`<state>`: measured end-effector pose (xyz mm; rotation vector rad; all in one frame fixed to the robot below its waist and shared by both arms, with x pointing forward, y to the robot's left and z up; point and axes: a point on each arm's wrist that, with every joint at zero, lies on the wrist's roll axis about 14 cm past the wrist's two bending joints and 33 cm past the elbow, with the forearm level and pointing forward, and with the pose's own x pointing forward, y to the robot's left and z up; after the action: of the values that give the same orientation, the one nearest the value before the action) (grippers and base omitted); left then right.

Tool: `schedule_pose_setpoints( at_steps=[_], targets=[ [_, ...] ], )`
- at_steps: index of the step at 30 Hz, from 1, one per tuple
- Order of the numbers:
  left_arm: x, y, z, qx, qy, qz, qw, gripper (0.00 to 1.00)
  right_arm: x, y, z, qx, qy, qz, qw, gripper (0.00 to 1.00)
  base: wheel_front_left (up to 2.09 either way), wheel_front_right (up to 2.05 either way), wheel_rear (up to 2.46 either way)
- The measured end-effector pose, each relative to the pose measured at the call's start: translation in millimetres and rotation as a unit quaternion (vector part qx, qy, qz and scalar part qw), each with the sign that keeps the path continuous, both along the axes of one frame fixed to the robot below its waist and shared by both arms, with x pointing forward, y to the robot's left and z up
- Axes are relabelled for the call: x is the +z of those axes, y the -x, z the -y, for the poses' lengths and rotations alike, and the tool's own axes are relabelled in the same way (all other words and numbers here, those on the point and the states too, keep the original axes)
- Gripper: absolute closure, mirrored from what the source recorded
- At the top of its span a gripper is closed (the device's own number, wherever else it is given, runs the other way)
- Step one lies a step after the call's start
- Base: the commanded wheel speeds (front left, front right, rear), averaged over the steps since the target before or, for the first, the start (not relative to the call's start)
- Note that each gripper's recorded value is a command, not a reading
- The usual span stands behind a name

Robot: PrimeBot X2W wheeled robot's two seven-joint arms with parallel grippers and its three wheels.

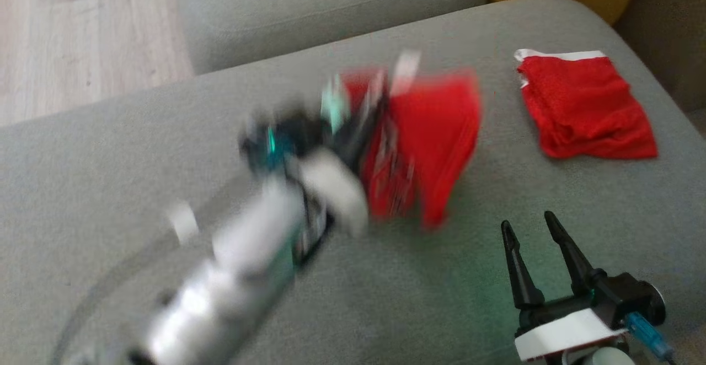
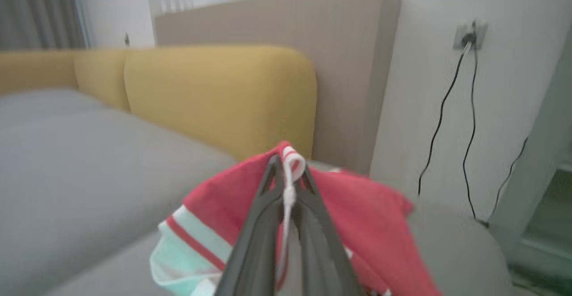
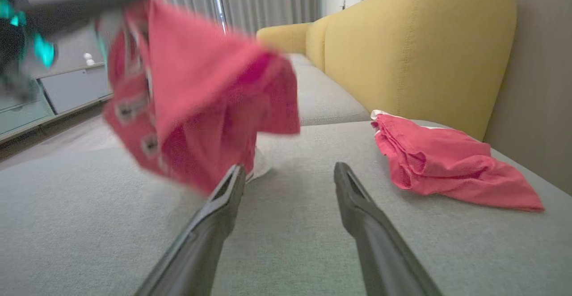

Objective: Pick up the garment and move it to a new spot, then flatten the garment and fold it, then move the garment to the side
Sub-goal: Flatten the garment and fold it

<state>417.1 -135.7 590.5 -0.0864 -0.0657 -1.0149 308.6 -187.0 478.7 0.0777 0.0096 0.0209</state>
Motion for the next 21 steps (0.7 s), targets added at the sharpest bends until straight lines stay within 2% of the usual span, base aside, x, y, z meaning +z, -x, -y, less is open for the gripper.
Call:
schedule_pose_setpoints(
  at_steps=[4, 7, 8, 14, 21],
  targets=[
    [-120.4, 51.9, -25.5, 0.005, -0.076, -0.107, 0.991, 1.0, -5.4, -7.0, -5.2, 0.01, 0.0, -0.01, 1.0, 0.0, 0.0, 0.0, 0.0],
    [-166.3, 89.9, -41.5, 0.01, -0.096, -0.163, 0.982, 1.0, -10.2, -13.9, -9.2, 0.02, 0.002, -0.018, 1.0, 0.0, 0.0, 0.0, 0.0],
    [-170.0, 93.2, -44.1, 0.017, -0.095, -0.171, 0.981, 0.0, -11.0, -15.4, -10.7, 0.023, 0.002, -0.019, 1.0, 0.0, 0.0, 0.0, 0.0],
    [-170.9, 84.7, -63.7, 0.086, -0.087, -0.174, 0.977, 0.0, -12.1, -20.8, -15.5, 0.033, 0.002, -0.021, 0.999, 0.0, 0.0, 0.0, 0.0],
    [-169.5, 74.4, -98.9, 0.178, -0.062, -0.187, 0.964, 0.0, -10.6, -25.0, -25.6, 0.05, 0.001, -0.017, 0.999, 0.0, 0.0, 0.0, 0.0]
  ],
)
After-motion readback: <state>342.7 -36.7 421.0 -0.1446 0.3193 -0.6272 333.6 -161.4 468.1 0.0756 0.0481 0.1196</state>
